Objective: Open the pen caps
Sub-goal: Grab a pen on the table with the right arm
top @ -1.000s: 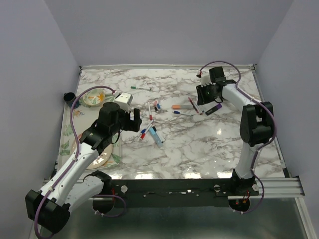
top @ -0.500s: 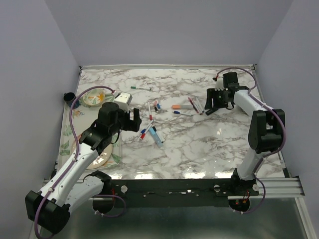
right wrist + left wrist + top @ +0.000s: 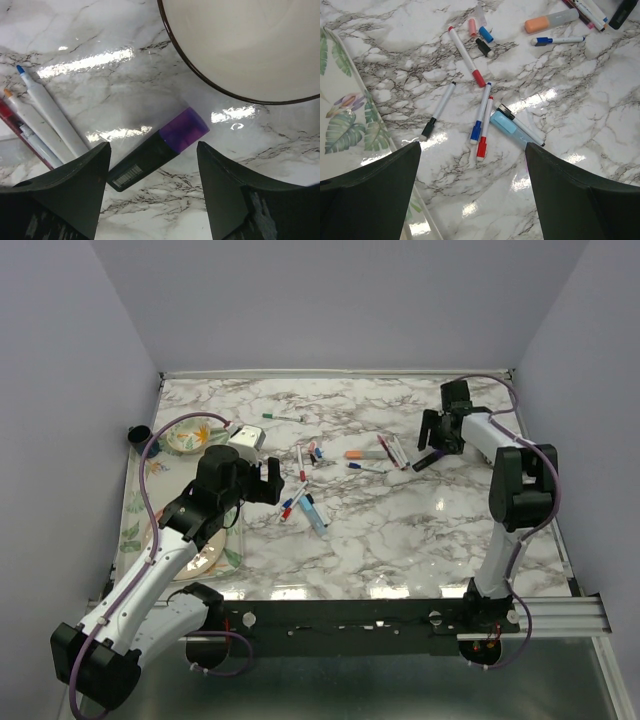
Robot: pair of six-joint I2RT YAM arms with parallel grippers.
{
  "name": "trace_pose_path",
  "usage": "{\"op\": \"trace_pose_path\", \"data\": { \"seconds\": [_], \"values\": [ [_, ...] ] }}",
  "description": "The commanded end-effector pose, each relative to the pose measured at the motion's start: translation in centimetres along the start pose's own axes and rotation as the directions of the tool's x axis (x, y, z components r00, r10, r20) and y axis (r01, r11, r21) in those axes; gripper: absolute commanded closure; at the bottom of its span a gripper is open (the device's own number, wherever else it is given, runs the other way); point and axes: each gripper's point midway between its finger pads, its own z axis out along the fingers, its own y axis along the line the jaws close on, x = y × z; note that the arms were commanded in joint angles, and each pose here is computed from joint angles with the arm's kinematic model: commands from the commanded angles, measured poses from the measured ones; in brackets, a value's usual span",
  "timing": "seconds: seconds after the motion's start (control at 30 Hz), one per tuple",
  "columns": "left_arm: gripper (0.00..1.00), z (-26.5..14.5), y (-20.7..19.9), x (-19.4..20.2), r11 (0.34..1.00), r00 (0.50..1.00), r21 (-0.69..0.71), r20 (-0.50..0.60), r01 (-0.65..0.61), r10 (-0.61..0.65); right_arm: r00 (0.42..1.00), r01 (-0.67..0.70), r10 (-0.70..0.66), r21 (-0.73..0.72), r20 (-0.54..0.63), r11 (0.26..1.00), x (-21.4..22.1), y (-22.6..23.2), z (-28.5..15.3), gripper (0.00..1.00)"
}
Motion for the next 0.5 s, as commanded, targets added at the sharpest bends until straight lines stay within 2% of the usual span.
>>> {"op": "trace_pose_path", "data": {
  "seconds": [0.0,0.07,0.13,0.47],
  "values": [
    [0.06,-0.3,-0.3,-1.1,1.000,0.999,0.022,0.042,-0.009,0.008,0.999,-0.028,0.029,0.077,-0.020,0.997,-0.1,-0.5,1.0,0.25],
    [0.06,-0.3,-0.3,-1.1,1.000,0.999,0.021,0.042,-0.008,0.007,0.999,-0.022,0.026,0.082,-0.041,0.996,0.4,-0.3,1.3,0.27],
    [0.06,-0.3,-0.3,-1.1,1.000,0.999,0.021,0.042,-0.008,0.007,0.997,-0.016,0.023,0.088,-0.073,0.996,0.8,-0.3,1.4,0.34],
    [0.06,-0.4,-0.2,-1.2,1.000,0.999,0.022,0.045,-0.007,0.006,0.985,0.001,0.017,0.105,-0.174,0.995,2.6,-0.6,0.9,0.46]
  ]
}}
